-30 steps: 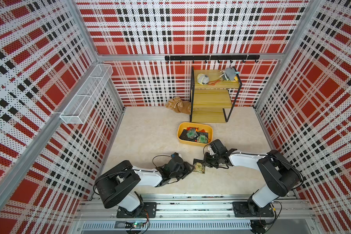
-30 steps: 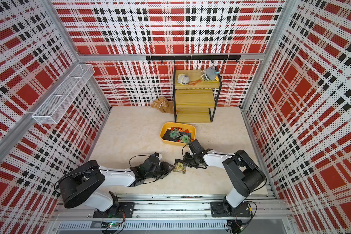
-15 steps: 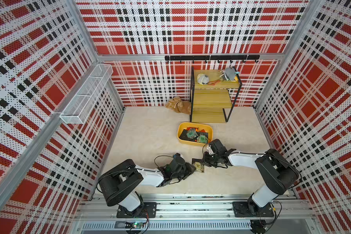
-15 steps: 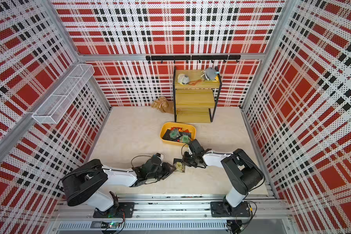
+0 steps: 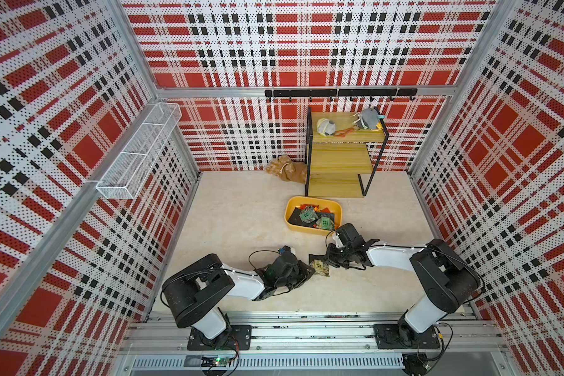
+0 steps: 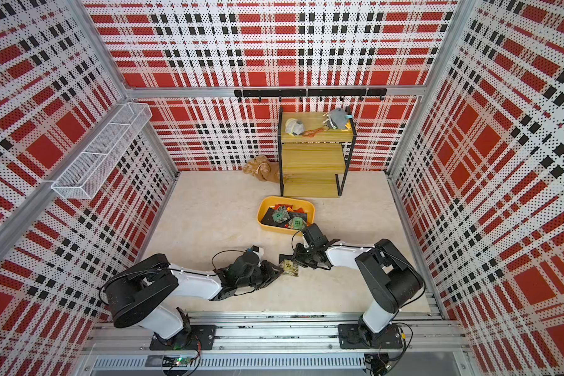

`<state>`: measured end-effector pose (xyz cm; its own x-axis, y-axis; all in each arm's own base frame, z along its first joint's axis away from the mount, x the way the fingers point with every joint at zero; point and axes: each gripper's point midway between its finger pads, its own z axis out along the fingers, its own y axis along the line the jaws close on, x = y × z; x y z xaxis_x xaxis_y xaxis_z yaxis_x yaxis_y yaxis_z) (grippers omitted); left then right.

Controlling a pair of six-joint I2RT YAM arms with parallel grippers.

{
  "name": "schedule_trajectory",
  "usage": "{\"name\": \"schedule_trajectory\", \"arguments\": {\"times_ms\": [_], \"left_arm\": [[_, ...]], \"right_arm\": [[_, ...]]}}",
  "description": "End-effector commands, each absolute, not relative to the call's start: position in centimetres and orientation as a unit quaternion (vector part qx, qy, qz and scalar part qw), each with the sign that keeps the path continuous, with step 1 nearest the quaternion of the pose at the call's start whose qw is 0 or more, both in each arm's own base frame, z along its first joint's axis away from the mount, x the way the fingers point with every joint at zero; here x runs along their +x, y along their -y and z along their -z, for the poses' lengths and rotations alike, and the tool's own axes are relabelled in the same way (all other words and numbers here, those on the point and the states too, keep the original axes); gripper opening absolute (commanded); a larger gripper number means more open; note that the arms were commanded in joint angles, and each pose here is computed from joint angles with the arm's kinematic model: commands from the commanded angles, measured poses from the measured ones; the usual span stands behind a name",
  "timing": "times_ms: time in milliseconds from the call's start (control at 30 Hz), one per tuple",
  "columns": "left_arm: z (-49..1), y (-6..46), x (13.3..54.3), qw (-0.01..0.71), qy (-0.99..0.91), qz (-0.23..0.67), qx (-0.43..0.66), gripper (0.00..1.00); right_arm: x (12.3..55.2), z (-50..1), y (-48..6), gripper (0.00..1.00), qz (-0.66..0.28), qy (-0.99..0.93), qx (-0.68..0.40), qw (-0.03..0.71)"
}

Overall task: Put the tea bags into the storage box
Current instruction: Pick up the tea bag from the center of the board.

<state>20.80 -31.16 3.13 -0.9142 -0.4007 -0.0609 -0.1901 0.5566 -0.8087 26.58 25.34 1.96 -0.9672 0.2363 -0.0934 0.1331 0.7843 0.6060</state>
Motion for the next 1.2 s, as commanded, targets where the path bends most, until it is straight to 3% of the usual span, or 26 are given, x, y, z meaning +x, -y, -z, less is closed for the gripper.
{"name": "schedule_trajectory", "arguments": {"times_ms": [0, 167, 233, 267, 333, 400, 533, 933, 1167], "left_arm": [[-3.5, 31.7, 20.9, 0.121, -0.869, 0.453, -0.162, 0.17], [-3.7, 31.5, 21.0, 0.125, -0.867, 0.453, -0.164, 0.00], [-3.8, 31.4, 21.1, 0.127, -0.867, 0.454, -0.164, 0.00], [-3.9, 31.4, 21.1, 0.129, -0.866, 0.455, -0.163, 0.00], [-4.0, 31.3, 21.0, 0.130, -0.866, 0.455, -0.162, 0.00], [-4.1, 31.4, 21.0, 0.131, -0.865, 0.457, -0.160, 0.00], [-5.1, 31.5, 21.2, 0.139, -0.860, 0.467, -0.155, 0.00], [-9.1, 30.5, 23.1, 0.174, -0.863, 0.455, -0.135, 0.00], [-12.9, 30.4, 24.7, 0.190, -0.852, 0.471, -0.128, 0.00]], "right_arm": [[25.1, 0.0, -24.2, 0.00, -0.280, -0.953, 0.105, 0.055], [25.5, -0.7, -24.4, 0.00, -0.284, -0.951, 0.104, 0.062], [25.7, -1.1, -24.6, 0.00, -0.287, -0.950, 0.102, 0.066], [25.8, -1.5, -24.8, 0.03, -0.293, -0.948, 0.099, 0.069], [26.1, -2.2, -25.1, 0.26, -0.304, -0.944, 0.099, 0.076], [26.4, -3.1, -25.2, 0.41, -0.310, -0.942, 0.097, 0.088], [27.2, -5.6, -25.1, 0.53, -0.317, -0.937, 0.095, 0.117], [27.9, -11.4, -22.0, 0.58, -0.294, -0.927, 0.112, 0.203], [27.7, -11.9, -19.9, 0.59, -0.284, -0.927, 0.123, 0.213]]}}
